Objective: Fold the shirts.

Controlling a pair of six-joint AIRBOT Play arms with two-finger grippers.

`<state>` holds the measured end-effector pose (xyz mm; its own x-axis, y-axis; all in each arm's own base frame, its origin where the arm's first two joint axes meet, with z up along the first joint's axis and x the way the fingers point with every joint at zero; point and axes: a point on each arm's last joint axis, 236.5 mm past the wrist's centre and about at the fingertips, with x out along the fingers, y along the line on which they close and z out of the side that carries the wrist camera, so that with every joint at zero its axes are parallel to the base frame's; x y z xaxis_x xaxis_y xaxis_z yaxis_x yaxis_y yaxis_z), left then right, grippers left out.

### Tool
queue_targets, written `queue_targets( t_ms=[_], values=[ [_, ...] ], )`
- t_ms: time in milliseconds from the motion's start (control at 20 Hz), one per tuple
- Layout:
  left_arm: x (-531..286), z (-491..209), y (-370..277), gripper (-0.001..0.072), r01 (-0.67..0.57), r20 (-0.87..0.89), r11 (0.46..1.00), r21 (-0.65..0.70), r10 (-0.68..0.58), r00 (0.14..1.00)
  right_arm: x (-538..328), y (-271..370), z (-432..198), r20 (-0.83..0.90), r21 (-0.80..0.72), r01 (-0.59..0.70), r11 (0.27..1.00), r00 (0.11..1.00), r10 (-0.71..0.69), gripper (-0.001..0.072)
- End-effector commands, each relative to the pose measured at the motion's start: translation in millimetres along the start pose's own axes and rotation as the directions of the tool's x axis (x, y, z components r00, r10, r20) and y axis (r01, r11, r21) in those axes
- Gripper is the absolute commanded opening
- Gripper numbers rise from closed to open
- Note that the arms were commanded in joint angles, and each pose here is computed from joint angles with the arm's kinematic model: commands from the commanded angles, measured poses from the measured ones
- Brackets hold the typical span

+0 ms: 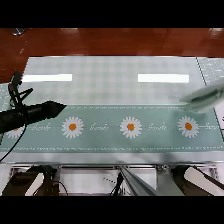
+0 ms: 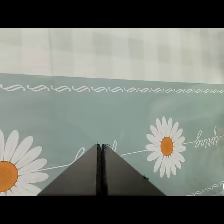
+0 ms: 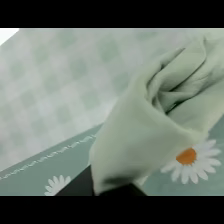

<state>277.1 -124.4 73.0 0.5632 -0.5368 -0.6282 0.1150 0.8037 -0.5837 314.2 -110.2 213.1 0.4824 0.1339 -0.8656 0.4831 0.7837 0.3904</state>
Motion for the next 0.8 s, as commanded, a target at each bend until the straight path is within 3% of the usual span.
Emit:
queue_targets(
  t_ms=[0,200,400,450,500,550,750],
  values=[
    [0,0,0,0.0026,0.000,0.000,1.000,0.000,0.000,1.000,-16,-79,-41,-0.046,0.201,0.203,0.958,0.979,-0.198,0.0012],
    [0,0,0,0.0026,-0.001,0.002,1.000,0.000,0.001,1.000,-42,-166,-107,-0.149,0.401,0.459,0.793,0.887,-0.437,0.0013],
    [0,0,0,0.0026,0.000,0.000,1.000,0.014,0.000,1.000,-62,-220,-175,-0.286,0.467,0.643,0.607,0.759,-0.585,0.0021],
    [0,0,0,0.0026,0.001,-0.001,1.000,0.031,-0.001,1.000,-60,-224,-186,-0.313,0.476,0.664,0.577,0.741,-0.595,0.0180],
    [0,0,0,0.0026,0.001,-0.001,1.000,0.031,-0.001,1.000,-55,-226,-194,-0.339,0.467,0.675,0.571,0.733,-0.589,0.0518],
    [0,0,0,0.0026,0.001,-0.001,1.000,0.031,-0.001,1.000,-54,-228,-198,-0.357,0.457,0.685,0.567,0.725,-0.589,0.0631],
    [-5,28,-1,0.0026,-0.018,0.079,0.996,0.086,0.011,0.997,-51,-235,-169,-0.263,0.434,0.671,0.601,0.733,-0.627,0.0617]
  ],
)
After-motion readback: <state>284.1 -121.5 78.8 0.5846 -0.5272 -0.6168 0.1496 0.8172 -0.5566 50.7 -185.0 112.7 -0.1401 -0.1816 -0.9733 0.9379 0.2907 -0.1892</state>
